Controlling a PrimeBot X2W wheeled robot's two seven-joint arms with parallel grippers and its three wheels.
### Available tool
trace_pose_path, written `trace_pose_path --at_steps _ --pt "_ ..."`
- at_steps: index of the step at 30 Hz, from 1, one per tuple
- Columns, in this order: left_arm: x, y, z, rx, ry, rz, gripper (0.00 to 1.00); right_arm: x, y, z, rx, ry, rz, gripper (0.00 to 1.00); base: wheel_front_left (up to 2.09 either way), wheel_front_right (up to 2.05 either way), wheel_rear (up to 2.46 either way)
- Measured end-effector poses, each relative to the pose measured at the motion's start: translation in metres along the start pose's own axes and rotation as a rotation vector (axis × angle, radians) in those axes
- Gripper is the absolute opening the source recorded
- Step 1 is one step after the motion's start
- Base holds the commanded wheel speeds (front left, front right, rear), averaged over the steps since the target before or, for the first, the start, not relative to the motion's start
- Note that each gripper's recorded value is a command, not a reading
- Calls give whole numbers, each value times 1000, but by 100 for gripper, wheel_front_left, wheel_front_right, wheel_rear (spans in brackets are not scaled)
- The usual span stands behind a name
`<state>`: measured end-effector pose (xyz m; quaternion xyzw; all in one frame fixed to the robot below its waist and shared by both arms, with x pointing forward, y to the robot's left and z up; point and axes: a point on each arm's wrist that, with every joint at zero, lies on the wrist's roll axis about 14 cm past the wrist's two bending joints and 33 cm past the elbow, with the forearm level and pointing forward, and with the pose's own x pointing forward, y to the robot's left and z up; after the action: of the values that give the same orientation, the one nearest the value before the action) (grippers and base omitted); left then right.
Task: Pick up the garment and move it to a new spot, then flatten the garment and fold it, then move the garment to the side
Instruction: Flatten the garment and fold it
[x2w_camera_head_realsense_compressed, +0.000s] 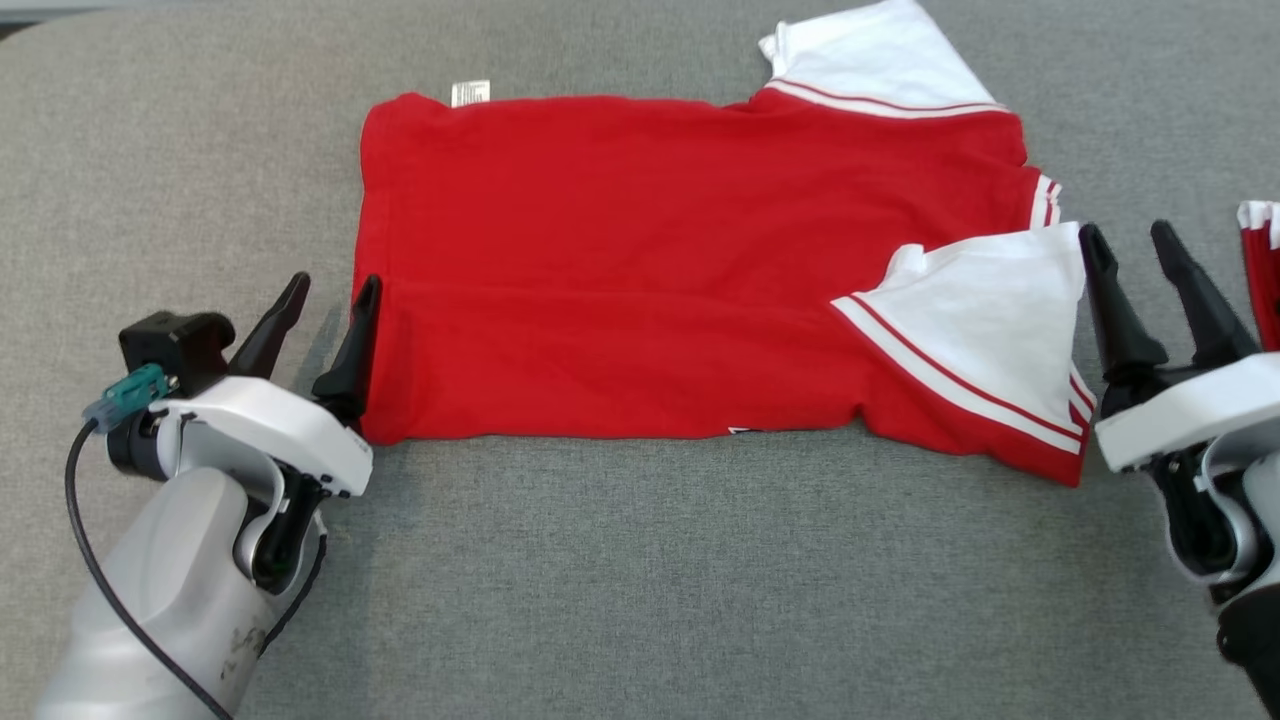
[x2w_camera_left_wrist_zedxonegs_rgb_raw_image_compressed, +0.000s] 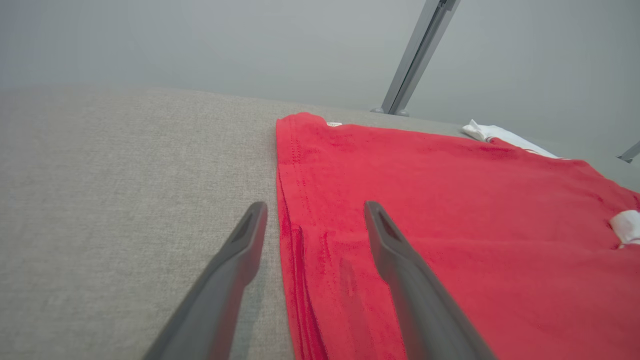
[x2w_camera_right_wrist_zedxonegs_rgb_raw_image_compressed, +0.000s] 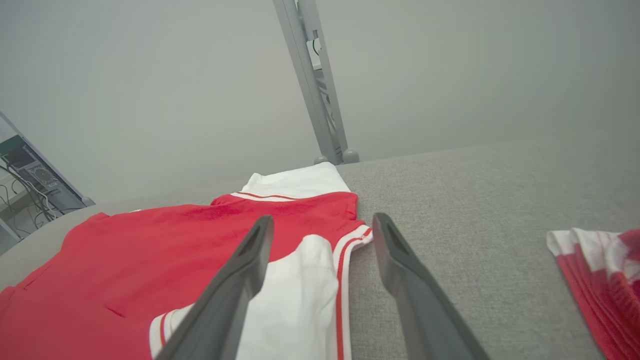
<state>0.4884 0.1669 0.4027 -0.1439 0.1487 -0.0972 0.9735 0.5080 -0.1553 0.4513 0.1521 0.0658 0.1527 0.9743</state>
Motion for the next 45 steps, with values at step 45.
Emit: trace_pose_path --at_steps 45 --pt "-55 -2 -65 -37 285 142 100 -72 21 -82 177 343 -80 100 0 0 0"
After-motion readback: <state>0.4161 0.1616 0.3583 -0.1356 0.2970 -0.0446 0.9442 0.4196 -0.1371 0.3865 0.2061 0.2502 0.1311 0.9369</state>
